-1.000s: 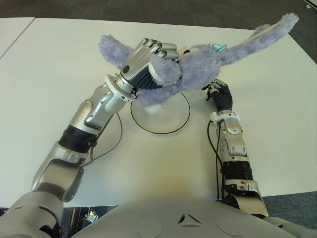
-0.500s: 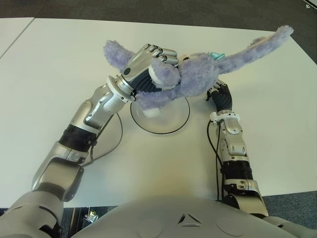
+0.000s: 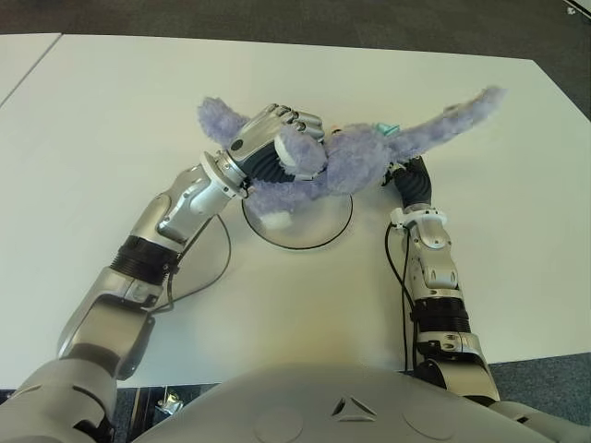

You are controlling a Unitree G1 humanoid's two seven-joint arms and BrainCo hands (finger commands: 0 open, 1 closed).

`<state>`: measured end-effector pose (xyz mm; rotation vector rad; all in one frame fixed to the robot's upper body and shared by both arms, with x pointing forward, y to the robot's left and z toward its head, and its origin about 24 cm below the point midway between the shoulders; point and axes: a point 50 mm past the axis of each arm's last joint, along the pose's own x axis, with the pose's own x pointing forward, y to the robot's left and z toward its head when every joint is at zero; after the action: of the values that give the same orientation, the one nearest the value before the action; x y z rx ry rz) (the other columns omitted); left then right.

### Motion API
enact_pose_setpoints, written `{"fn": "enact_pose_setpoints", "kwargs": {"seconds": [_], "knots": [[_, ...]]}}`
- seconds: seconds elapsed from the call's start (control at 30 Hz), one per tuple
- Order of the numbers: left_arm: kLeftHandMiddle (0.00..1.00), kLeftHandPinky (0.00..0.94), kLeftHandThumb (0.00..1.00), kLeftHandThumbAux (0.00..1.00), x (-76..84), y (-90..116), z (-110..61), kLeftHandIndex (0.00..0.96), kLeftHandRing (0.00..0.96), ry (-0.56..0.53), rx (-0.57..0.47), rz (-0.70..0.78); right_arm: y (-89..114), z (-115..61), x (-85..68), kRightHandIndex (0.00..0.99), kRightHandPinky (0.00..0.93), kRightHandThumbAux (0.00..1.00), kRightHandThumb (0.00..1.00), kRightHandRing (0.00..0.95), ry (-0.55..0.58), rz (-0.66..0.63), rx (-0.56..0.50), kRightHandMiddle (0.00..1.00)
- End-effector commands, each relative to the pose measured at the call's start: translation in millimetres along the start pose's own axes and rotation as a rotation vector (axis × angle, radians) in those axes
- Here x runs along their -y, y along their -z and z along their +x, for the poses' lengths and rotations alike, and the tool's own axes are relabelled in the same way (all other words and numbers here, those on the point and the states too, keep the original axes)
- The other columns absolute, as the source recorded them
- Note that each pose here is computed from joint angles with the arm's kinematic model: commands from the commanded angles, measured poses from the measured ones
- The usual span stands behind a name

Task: Put the doll into the plate.

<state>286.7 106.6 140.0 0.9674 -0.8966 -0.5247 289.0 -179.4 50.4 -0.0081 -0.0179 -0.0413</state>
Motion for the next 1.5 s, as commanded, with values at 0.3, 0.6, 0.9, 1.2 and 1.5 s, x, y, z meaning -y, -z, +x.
{"fn": "enact_pose_setpoints", "kwargs": {"seconds": [0.3,0.6,0.9,1.2,1.5], "knots": [[0.501,0.855,0.972,0.610,10.6,7.0,-11.4,0.845,0.880,0.076,-0.038,0.019,36.3,-19.7,3.8,0.419,0.727,0.674,0.847,0.770,0.016,0.025,-0.151,0.569],[0.501,0.851,0.972,0.610,12.6,8.6,-13.6,0.844,0.878,0.114,-0.061,0.064,35.9,-20.0,4.3,0.416,0.725,0.675,0.846,0.770,0.019,0.012,-0.152,0.556],[0.501,0.858,0.972,0.610,13.2,8.2,-14.0,0.842,0.881,0.139,-0.083,0.114,35.4,-20.3,4.5,0.420,0.726,0.674,0.847,0.767,0.017,0.015,-0.153,0.567],[0.501,0.856,0.972,0.610,14.6,8.0,-15.6,0.841,0.880,0.183,-0.106,0.133,35.6,-20.3,3.7,0.422,0.723,0.674,0.847,0.768,0.025,0.026,-0.159,0.575],[0.501,0.860,0.973,0.610,15.7,8.7,-16.4,0.822,0.873,0.288,-0.114,0.113,35.2,-20.4,2.7,0.423,0.723,0.675,0.847,0.766,0.031,0.012,-0.163,0.582]]}}
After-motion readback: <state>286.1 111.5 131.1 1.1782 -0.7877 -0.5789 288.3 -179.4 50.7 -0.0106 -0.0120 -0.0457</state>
